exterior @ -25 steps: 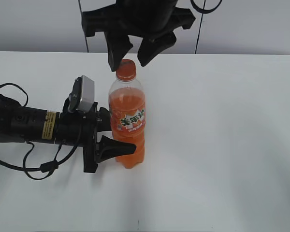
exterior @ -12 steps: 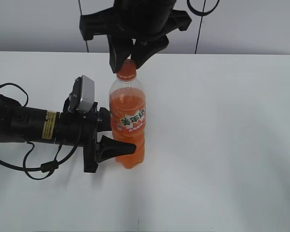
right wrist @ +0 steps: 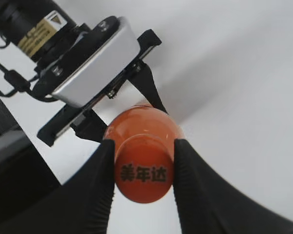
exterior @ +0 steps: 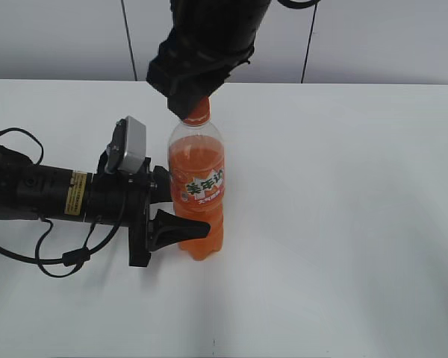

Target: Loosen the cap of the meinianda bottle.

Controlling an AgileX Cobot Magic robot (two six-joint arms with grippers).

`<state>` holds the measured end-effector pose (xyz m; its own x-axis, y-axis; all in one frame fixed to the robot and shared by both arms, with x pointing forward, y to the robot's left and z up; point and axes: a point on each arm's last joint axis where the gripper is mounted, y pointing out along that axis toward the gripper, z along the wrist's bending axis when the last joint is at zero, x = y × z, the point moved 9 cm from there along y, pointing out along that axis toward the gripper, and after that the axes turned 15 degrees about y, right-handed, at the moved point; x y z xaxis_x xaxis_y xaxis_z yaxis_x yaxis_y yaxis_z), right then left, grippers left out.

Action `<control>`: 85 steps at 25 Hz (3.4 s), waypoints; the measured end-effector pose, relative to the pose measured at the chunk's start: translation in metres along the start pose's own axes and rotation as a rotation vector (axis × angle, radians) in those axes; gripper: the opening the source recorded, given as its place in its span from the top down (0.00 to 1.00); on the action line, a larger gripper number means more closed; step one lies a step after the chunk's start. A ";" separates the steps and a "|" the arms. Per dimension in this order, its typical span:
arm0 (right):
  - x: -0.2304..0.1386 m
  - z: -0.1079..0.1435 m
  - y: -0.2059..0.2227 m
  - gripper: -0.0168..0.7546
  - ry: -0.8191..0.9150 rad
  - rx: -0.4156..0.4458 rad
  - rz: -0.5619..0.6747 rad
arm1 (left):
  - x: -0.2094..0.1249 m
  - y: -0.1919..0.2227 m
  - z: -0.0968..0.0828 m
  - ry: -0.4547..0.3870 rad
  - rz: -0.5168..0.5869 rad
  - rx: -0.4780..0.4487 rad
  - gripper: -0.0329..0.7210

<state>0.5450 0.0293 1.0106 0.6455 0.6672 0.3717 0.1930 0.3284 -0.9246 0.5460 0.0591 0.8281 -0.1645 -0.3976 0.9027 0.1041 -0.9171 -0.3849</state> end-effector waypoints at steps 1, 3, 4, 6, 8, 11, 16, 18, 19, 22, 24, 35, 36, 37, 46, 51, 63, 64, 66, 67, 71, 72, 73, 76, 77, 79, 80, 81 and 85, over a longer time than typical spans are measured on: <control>0.000 0.000 0.000 0.62 -0.057 0.001 -0.001 | 0.000 0.000 0.000 0.000 0.000 0.000 0.41; 0.000 0.000 0.000 0.62 -0.169 0.002 -0.001 | 0.000 0.000 0.000 0.000 0.000 0.000 0.41; 0.000 0.001 0.000 0.62 -0.220 0.003 -0.002 | 0.000 0.000 0.000 0.000 0.000 0.000 0.41; 0.000 0.001 0.000 0.62 -0.316 0.004 -0.002 | 0.000 0.000 0.000 0.001 0.001 0.001 0.41; 0.000 0.001 0.000 0.62 -0.420 0.007 -0.002 | 0.000 0.000 0.000 0.001 0.001 0.001 0.41; 0.000 0.002 -0.001 0.62 -0.599 0.009 -0.002 | 0.000 0.000 0.000 0.001 0.002 0.001 0.41; 0.000 0.004 -0.001 0.62 -0.838 0.022 -0.005 | 0.000 0.000 0.000 0.001 0.002 0.001 0.41; -0.001 0.005 -0.001 0.62 -0.925 0.027 -0.007 | 0.000 0.000 0.000 0.001 0.002 0.000 0.41; -0.001 0.005 -0.001 0.62 -0.956 0.028 -0.007 | 0.000 0.000 0.000 0.001 0.002 0.000 0.41; -0.001 0.005 -0.001 0.62 -1.036 0.030 -0.006 | 0.000 0.000 0.000 0.002 0.002 0.000 0.41; -0.001 0.005 -0.001 0.62 -1.075 0.030 -0.007 | 0.000 0.000 0.000 0.002 0.002 0.000 0.41; -0.001 0.006 -0.001 0.60 -1.059 0.033 -0.008 | 0.000 0.000 0.000 0.002 0.003 0.000 0.41; -0.001 0.006 -0.001 0.58 -1.042 0.034 -0.011 | 0.000 0.000 0.000 0.002 0.003 0.000 0.41; -0.001 0.007 0.000 0.55 -1.026 0.040 -0.013 | 0.000 0.000 0.000 0.002 0.003 0.000 0.41; 0.000 0.020 0.001 0.35 -0.949 0.108 -0.048 | 0.000 0.000 0.001 0.003 0.003 0.001 0.41; 0.002 0.023 -0.018 0.34 -0.871 0.097 -0.086 | 0.000 0.000 0.001 0.003 0.003 0.001 0.41; 0.004 0.024 -0.058 0.34 0.073 0.105 -0.118 | 0.000 0.000 0.001 0.003 0.003 0.001 0.41; 0.004 0.021 -0.058 0.34 0.159 0.095 -0.112 | 0.000 0.000 0.001 0.003 0.003 0.001 0.41; 0.003 0.015 -0.058 0.34 0.337 0.069 -0.108 | 0.000 0.000 0.001 0.003 0.003 0.001 0.41; 0.003 0.012 -0.057 0.34 0.383 0.055 -0.108 | 0.000 0.000 0.001 0.003 0.003 0.001 0.41; 0.003 0.005 -0.057 0.34 0.453 0.018 -0.114 | 0.000 0.000 0.001 0.003 0.003 0.001 0.41; 0.003 0.004 -0.056 0.34 0.458 0.016 -0.112 | 0.000 0.000 0.001 0.003 0.003 0.001 0.41; 0.003 0.004 -0.054 0.34 0.462 0.015 -0.108 | 0.000 0.000 0.001 0.003 0.003 0.001 0.41; 0.002 0.003 -0.043 0.34 0.468 0.013 -0.083 | 0.000 0.000 0.001 0.003 0.003 0.001 0.41; 0.002 0.003 -0.038 0.34 0.471 0.013 -0.071 | 0.000 0.000 0.001 0.003 0.003 0.001 0.41; 0.001 0.004 -0.028 0.34 0.477 0.019 -0.049 | 0.000 0.000 0.001 0.003 0.003 0.001 0.41; 0.000 0.004 -0.025 0.34 0.479 0.019 -0.039 | 0.000 0.000 0.001 0.003 0.003 0.001 0.41; 0.000 0.004 -0.021 0.35 0.480 0.018 -0.032 | 0.000 0.000 0.001 0.003 0.003 0.001 0.41; -0.001 0.004 -0.016 0.40 0.482 0.016 -0.018 | 0.000 0.000 0.001 0.003 0.003 0.001 0.41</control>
<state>0.5386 0.0259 1.0248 0.9117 0.2768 0.3037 0.1987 0.3499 -0.9155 0.5466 0.0593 0.8280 -0.1669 -0.4008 0.9009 0.1060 -0.9157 -0.3877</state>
